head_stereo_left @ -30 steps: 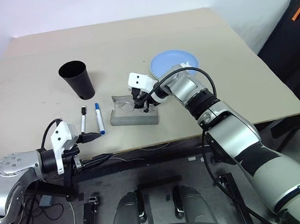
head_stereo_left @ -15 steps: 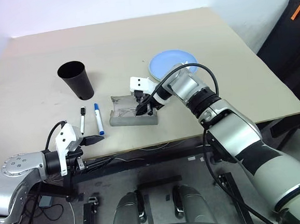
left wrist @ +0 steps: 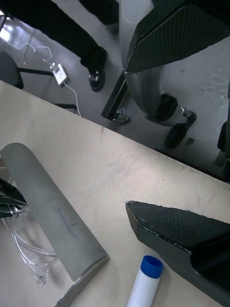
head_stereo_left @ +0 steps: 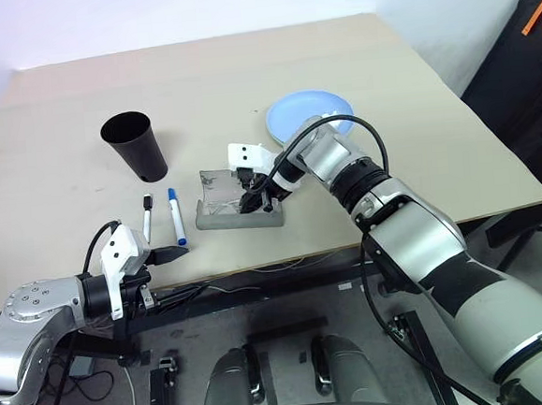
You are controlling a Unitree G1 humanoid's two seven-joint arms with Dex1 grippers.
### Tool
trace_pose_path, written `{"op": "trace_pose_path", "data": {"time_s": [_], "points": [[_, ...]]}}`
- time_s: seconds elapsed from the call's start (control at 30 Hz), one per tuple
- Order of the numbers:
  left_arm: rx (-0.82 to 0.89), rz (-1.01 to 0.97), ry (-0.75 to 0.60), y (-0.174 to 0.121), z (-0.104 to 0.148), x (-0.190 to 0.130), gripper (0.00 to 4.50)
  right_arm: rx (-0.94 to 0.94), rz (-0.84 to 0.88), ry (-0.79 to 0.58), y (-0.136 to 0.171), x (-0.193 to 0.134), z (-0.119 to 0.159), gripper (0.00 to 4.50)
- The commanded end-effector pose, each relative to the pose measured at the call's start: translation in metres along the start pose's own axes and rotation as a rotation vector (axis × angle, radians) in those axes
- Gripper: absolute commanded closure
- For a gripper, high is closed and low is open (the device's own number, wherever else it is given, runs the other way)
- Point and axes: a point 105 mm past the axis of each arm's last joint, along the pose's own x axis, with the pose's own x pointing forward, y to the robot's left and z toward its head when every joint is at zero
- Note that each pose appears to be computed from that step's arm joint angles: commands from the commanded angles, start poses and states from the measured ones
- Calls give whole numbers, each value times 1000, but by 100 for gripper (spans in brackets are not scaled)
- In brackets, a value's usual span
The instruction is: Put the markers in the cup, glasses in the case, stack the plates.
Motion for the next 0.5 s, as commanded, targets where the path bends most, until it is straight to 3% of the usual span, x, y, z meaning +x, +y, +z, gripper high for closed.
{"op": "trace_pose_path", "data": {"time_s": [0.03, 0.13, 0.23, 0.5], "points": [[36, 4, -10, -1, 9, -2, 6, 32, 75, 41, 13, 20, -13, 367], [38, 5, -11, -1, 10, -1, 6, 45, 53, 44, 10, 20, -14, 279], [38, 4, -11, 0, 12, 0, 6, 85, 11, 34, 4, 17, -13, 226], [34, -1, -11, 1, 16, 3, 6, 125, 9, -35, 0, 3, 2, 226]]}}
